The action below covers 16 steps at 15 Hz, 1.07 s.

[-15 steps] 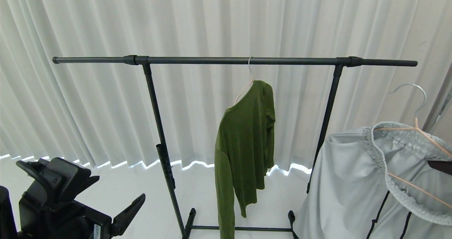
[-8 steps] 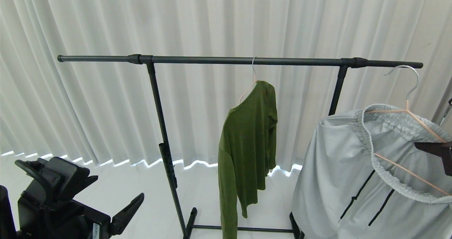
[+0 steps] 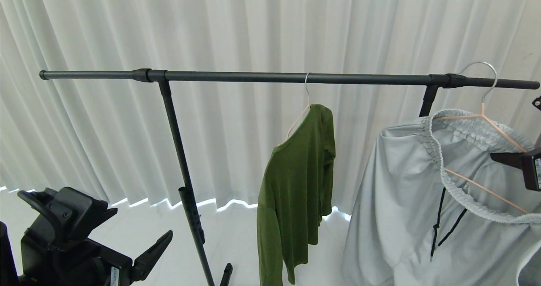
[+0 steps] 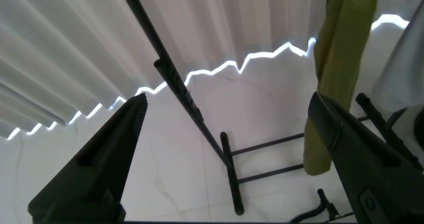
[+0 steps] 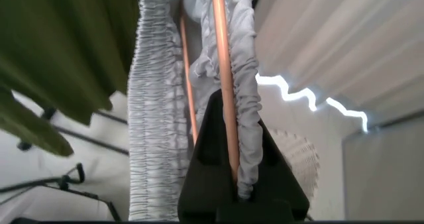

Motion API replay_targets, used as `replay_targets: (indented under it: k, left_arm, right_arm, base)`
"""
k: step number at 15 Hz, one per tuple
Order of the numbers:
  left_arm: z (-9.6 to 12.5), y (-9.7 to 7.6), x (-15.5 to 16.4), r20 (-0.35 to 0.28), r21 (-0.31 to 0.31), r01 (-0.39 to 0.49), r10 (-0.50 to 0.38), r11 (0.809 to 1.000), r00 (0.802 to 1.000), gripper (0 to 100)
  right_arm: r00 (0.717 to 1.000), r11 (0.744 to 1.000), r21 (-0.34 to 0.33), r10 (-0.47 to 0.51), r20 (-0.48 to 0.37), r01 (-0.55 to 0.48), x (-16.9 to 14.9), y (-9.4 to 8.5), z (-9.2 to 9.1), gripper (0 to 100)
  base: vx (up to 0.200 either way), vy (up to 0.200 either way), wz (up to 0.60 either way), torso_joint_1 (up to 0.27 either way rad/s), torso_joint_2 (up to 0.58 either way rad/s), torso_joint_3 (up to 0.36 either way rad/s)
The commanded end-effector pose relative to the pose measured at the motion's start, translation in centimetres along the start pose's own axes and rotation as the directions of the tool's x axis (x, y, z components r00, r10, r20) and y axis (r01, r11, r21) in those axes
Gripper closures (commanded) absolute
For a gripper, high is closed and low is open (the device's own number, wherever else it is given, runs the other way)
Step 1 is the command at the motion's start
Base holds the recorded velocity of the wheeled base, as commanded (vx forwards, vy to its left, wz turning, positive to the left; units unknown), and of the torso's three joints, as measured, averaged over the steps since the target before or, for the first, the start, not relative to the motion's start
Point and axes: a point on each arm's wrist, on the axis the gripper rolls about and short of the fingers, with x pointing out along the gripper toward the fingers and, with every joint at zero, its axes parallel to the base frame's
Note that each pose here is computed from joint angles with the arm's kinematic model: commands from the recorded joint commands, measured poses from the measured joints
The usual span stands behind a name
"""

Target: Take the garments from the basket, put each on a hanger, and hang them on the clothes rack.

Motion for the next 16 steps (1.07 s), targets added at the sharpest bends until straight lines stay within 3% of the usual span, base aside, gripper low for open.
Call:
replay_targets:
  k: [1,4,9,12,16]
  left_arm:
    - [0.1,0.0,0.0,0.004,-0.001,-0.001,0.001,1.0,1.0,0]
    - [-0.2,0.0,0.0,-0.007,0.002,0.001,-0.001,1.0,1.0,0]
    - [-0.1,-0.1,0.1,-0.006,0.004,0.002,-0.002,1.0,1.0,0]
    - [0.0,0.0,0.1,-0.004,0.002,0.0,0.0,1.0,1.0,0]
    - [0.1,0.0,0.1,-0.002,0.002,0.0,0.0,1.0,1.0,0]
  right_arm:
    - [1.0,1.0,0.006,0.023,0.007,-0.023,0.5,0.2,0.6,100]
    - [0.999,1.0,0.005,0.03,0.012,-0.03,1.9,0.1,1.0,100]
    - [0.999,0.999,0.012,0.035,-0.02,-0.035,6.8,-1.0,2.0,100]
    - [0.999,1.0,0.013,-0.012,-0.053,0.012,9.8,-1.8,2.6,100]
    - [0.998,1.0,0.01,-0.01,-0.068,0.01,11.2,-1.7,2.7,100]
  base:
    - [0.2,0.0,0.0,-0.002,0.0,0.007]
    - [0.2,0.0,0.0,0.007,0.0,-0.001]
    - [0.0,0.0,0.0,0.0,0.0,0.0]
    - [0.0,0.0,0.0,0.0,0.0,0.0]
    - [0.0,0.0,0.0,0.0,0.0,0.0]
